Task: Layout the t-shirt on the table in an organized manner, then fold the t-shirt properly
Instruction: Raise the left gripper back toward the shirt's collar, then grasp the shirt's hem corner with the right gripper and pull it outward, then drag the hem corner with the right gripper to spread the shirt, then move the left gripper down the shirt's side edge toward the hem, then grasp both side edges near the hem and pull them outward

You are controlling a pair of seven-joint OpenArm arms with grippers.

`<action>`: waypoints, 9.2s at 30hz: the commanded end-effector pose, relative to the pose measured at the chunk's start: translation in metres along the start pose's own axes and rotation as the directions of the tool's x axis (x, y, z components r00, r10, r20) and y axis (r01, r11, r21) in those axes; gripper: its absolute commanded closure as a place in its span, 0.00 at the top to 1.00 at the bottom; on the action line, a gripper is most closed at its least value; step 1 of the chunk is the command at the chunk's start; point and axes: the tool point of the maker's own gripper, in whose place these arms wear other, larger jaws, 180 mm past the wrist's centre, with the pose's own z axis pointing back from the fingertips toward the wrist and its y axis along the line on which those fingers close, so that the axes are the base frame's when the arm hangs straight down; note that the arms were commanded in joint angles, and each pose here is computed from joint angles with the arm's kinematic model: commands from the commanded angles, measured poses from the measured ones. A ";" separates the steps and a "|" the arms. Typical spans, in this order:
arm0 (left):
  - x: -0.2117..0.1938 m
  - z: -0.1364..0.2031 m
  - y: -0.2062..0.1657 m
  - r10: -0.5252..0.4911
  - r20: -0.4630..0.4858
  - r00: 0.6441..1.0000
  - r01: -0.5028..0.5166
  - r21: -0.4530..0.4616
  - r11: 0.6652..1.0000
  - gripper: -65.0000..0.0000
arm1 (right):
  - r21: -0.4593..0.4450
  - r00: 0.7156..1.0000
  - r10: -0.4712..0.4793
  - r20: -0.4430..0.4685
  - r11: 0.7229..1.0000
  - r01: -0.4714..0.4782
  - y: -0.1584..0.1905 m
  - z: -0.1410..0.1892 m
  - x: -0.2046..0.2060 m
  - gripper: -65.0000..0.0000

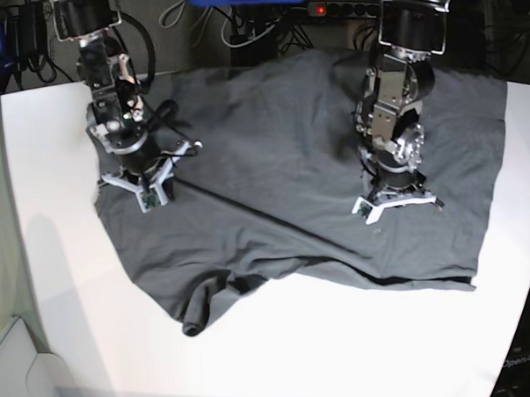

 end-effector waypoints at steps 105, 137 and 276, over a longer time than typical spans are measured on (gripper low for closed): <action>-0.044 0.045 -0.060 -0.060 -0.125 0.990 0.029 -0.232 0.972 0.00 | 0.142 0.905 0.361 -0.225 0.931 -0.335 0.026 -0.058 0.143 0.61; -0.047 0.045 -0.062 -0.061 -0.134 0.989 0.028 -0.236 0.971 0.00 | 0.182 0.920 0.323 -0.222 0.941 -0.286 0.025 -0.098 0.113 0.32; -0.037 -0.025 0.137 0.373 -0.168 0.912 -0.360 0.104 0.927 0.00 | 0.110 0.975 0.184 -0.121 0.979 -0.171 -0.067 -0.128 0.125 0.00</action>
